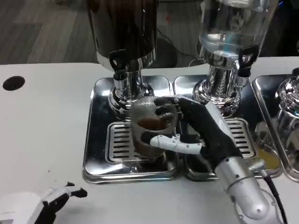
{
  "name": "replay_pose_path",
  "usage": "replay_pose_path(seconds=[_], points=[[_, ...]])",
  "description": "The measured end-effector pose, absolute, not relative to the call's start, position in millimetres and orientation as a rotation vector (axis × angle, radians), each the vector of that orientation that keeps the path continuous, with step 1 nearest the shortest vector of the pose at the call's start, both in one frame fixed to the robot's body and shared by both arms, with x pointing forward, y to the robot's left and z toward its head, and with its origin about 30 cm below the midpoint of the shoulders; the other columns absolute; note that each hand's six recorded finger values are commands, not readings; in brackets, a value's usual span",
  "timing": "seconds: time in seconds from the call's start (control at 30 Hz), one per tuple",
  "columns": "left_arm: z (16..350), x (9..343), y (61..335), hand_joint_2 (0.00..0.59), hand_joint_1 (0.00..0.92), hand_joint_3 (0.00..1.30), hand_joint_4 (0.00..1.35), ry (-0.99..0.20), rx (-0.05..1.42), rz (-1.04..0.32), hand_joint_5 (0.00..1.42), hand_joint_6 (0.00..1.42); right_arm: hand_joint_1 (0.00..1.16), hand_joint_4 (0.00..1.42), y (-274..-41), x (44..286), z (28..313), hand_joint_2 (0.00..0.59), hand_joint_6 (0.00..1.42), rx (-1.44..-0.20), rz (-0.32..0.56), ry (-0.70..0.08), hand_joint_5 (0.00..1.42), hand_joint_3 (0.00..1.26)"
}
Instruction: Grasp the cup under the faucet to collect the drink, then remove the cup.
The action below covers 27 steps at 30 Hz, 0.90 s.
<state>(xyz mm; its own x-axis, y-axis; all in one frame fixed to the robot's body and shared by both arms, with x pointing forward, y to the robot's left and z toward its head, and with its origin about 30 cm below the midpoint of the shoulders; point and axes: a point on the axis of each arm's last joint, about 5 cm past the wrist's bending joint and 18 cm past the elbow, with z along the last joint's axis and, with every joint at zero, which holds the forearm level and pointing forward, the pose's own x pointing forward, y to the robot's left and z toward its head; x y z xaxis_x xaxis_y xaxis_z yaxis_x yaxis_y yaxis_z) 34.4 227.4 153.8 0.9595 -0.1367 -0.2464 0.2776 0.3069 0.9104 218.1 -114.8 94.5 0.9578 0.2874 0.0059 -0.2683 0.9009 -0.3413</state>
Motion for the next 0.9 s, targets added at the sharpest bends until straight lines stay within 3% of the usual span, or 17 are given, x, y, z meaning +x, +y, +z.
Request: replay_pose_path(seconds=[0.43, 0.7, 0.9], points=[[149.7, 41.2, 226.1, 0.106, 0.000, 0.30, 0.19, 0.144, 1.242, -0.284, 0.25, 0.41, 0.74, 0.48, -147.2, 190.8, 93.9, 0.102, 0.22, -0.385, 0.284, -0.040, 0.43, 0.42], [148.9, 44.4, 224.5, 0.106, 0.000, 0.29, 0.18, 0.139, 1.234, -0.278, 0.25, 0.43, 0.73, 0.49, -173.1, 169.6, 88.6, 0.102, 0.22, -0.398, 0.238, -0.038, 0.43, 0.42], [148.2, 44.9, 223.2, 0.106, 0.000, 0.28, 0.18, 0.141, 1.228, -0.279, 0.25, 0.44, 0.73, 0.49, -176.9, 165.1, 87.6, 0.102, 0.23, -0.396, 0.236, -0.063, 0.43, 0.43]])
